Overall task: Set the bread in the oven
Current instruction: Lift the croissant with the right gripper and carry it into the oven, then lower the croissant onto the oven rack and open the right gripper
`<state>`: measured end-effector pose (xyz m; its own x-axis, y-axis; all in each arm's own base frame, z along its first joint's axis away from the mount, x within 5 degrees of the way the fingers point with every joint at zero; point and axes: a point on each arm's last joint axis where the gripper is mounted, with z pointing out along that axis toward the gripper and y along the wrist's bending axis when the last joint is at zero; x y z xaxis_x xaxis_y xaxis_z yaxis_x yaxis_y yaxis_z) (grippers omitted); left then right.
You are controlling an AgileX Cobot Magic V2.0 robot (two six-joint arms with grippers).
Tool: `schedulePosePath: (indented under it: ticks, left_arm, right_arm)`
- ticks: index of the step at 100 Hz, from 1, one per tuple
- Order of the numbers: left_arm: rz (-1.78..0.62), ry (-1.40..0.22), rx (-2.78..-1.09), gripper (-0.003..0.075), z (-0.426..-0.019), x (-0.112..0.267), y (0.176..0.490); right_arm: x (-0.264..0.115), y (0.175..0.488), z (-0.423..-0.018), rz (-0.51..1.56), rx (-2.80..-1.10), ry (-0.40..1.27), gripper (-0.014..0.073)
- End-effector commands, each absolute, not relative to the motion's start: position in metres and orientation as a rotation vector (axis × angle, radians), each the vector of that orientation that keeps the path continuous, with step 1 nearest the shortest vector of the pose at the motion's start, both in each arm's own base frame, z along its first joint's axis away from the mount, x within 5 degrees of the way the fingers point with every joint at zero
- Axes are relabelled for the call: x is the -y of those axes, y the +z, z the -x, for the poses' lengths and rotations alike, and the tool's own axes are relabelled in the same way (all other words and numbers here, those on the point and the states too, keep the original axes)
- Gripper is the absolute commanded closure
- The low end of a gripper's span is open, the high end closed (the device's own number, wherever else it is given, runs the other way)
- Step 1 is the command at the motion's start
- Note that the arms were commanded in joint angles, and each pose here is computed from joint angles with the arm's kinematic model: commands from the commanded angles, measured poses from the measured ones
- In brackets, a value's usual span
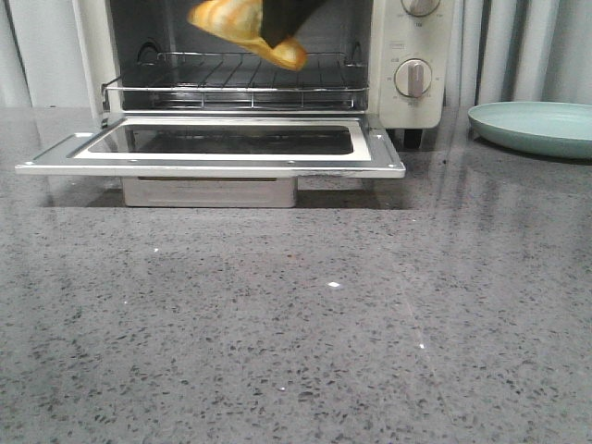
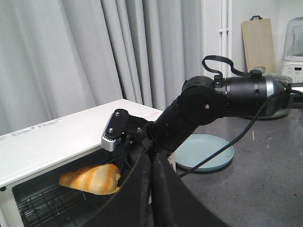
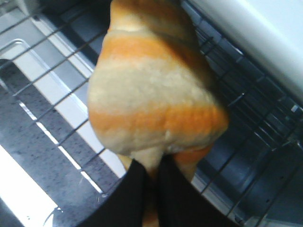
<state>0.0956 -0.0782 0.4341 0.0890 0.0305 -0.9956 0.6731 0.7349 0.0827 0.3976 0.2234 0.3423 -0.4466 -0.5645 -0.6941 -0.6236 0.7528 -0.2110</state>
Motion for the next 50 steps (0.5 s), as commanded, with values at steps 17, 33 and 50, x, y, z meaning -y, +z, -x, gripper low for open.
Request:
schedulePosePath:
  ticks: [17,33,50]
  left_arm:
    - [-0.567,-0.543,-1.364,0.0742,-0.093,0.075,0.448]
    - [-0.551,-0.537,-1.353,0.0742,-0.094,0.074,0.449]
    - [-0.442,-0.527,-1.264,0.0742,-0.081,0.059,0.456]
  right_arm:
    - [-0.207,0.375,-0.402,0.787,-2.030,0.085,0.0243]
    - [-0.207,0.377,-0.397,0.782,-2.066,0.126,0.0013]
    - [-0.198,0.398,-0.370,0.794,-2.138,0.183,0.0508]
